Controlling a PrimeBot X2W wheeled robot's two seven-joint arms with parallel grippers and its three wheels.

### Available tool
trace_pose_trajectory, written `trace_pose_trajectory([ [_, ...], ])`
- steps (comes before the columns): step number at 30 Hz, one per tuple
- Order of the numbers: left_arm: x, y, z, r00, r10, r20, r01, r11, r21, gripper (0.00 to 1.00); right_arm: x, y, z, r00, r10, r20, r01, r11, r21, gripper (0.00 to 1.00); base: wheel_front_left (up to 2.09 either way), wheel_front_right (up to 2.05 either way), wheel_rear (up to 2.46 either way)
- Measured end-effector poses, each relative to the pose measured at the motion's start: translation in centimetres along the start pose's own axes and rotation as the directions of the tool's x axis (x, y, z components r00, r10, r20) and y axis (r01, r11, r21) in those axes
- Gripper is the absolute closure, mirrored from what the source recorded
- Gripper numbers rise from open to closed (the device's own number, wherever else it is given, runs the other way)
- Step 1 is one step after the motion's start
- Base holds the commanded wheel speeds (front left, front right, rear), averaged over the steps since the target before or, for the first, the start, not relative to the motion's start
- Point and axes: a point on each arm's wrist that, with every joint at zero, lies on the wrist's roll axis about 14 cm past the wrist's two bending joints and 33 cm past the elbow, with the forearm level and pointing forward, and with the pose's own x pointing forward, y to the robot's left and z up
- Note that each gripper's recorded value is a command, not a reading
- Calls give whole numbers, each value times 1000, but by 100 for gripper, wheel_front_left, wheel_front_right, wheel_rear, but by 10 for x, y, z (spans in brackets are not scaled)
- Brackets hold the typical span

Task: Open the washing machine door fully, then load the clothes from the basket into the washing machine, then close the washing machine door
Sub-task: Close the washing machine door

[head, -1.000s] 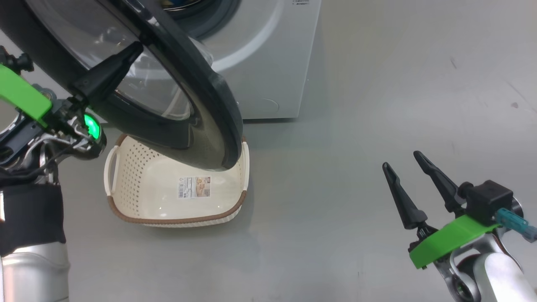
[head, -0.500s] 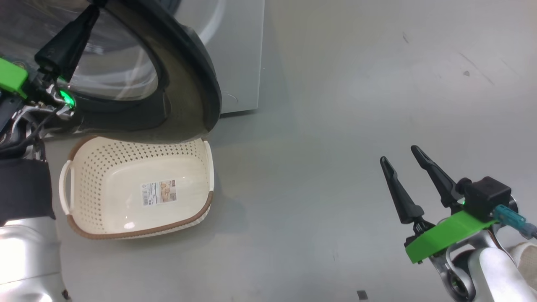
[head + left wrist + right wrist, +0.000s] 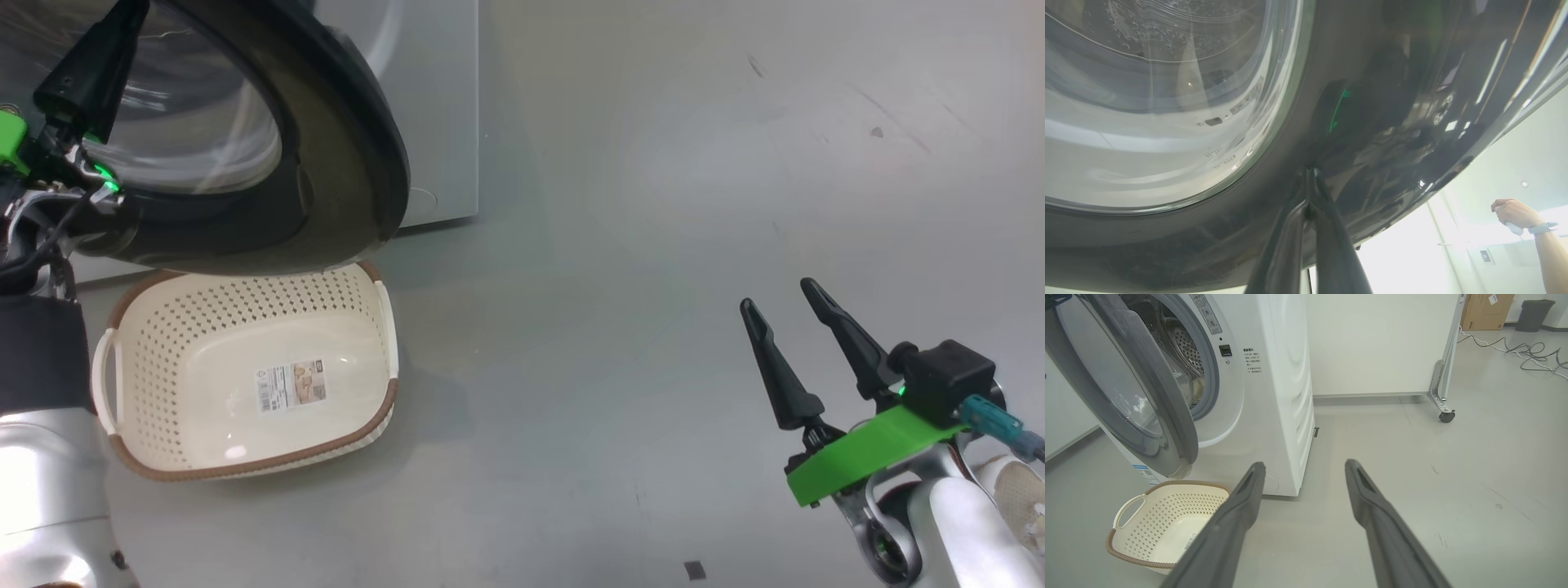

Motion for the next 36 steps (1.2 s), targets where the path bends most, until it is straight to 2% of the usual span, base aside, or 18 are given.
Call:
trace_pose_trajectory([
  [10,-24,-10,-2,1000,-9,-5,9,1000,22,100,5,10,6,999,37,18,-37,999,-1,0,0,0,0],
  [13,-35,-12,-8,1000,2,-19,-1,998,62,100,7,14,8,998,52,25,-52,999,-3,0,0,0,0],
  [14,-39,-12,-9,1000,5,-22,-4,997,74,94,8,16,9,998,59,28,-59,998,-5,0,0,0,0],
  [15,-42,-13,-12,999,15,-32,-11,995,99,66,9,18,10,997,67,30,-66,998,-11,0,0,0,0],
  [17,-47,-12,-15,999,41,-28,-36,986,164,0,11,21,12,996,79,34,-79,997,-13,0,0,0,0],
  [22,-66,-2,-15,992,123,26,-125,942,311,0,13,24,19,994,95,51,-94,995,-23,0,0,0,0],
  [23,-70,0,-14,988,147,39,-151,918,366,0,14,26,21,993,100,57,-99,995,-28,0,0,0,0],
  [25,-80,6,-9,977,198,82,-212,838,502,0,14,28,25,992,108,70,-106,994,-29,0,0,0,0],
  [27,-90,6,1,966,204,156,-257,779,572,0,15,31,29,990,115,76,-114,993,-29,0,0,0,0],
  [28,-90,6,1,966,204,156,-257,779,572,0,15,31,29,990,115,76,-114,993,-29,0,0,0,0],
  [31,-103,6,11,940,214,266,-339,668,662,0,15,32,34,988,122,90,-119,992,-38,0,0,0,0],
  [36,-132,6,26,878,195,438,-475,477,739,0,11,31,40,987,120,108,-116,992,-44,0,0,0,0],
])
